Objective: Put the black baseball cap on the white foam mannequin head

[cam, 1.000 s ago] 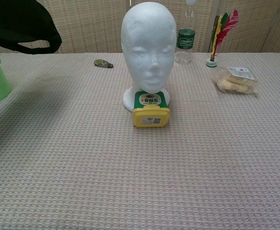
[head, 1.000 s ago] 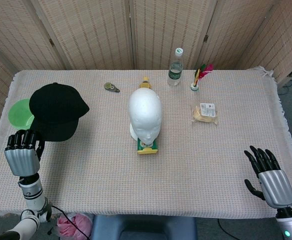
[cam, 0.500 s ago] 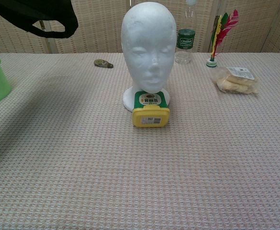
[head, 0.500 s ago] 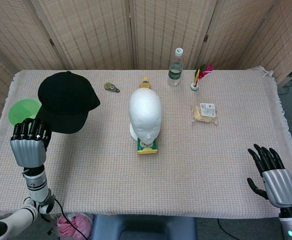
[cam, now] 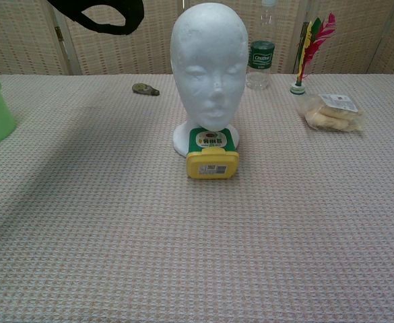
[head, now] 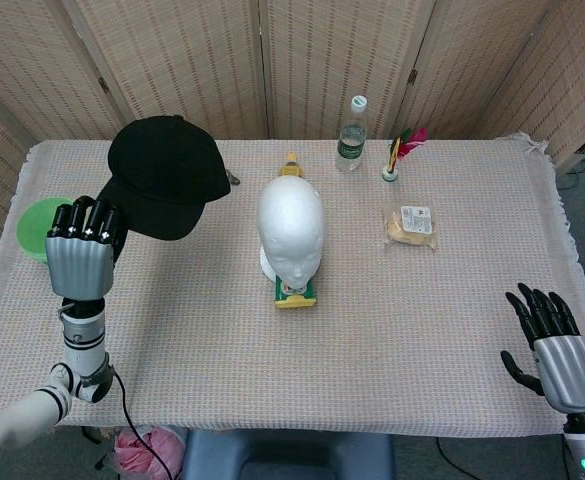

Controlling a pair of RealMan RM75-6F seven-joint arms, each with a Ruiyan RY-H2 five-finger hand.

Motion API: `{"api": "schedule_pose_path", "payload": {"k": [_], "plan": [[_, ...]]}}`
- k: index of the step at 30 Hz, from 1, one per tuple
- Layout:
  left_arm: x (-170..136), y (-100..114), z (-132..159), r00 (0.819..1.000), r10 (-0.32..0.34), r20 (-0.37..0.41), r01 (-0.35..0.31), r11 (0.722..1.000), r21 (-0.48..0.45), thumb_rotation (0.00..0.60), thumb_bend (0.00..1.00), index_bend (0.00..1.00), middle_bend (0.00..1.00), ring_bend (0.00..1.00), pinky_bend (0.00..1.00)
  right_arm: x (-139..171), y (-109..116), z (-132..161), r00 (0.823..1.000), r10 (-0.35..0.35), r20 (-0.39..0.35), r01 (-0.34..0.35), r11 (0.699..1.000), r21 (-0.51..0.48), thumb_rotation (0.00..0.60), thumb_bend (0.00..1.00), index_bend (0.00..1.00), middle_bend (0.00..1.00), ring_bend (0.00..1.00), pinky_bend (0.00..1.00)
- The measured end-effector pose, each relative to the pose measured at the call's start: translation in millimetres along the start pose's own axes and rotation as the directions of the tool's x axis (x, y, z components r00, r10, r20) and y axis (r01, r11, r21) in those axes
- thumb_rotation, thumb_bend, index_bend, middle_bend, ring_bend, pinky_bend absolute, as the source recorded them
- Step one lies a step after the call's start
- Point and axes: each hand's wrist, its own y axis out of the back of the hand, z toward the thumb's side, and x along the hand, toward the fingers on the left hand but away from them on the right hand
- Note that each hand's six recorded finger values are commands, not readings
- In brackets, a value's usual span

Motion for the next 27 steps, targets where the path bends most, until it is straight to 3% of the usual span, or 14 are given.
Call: {"api": "schedule_pose_path", "payload": {"k": [19,27], "plan": [[60,-21,50,0.999,-0.021,0.031,0.023,0.998,-0.062,0.6,0.4,0.61,0.63,0.5,0.64,-9,7,-15,0.999,-0.001,0.046,0.002,0.999,-0.038,0.6,0.27,0.0,0.0,0.0,0.0],[69,-28,64,0.998,-0.043,0.037,0.045,0.998,-0.05,0.6,0.4,0.61,0.62,0.5,0.64,-16,6,-19,0.998,0.007,0.058,-0.005,0.999,-0.047,0.6,0.27,0.0,0.0,0.0,0.0]]}}
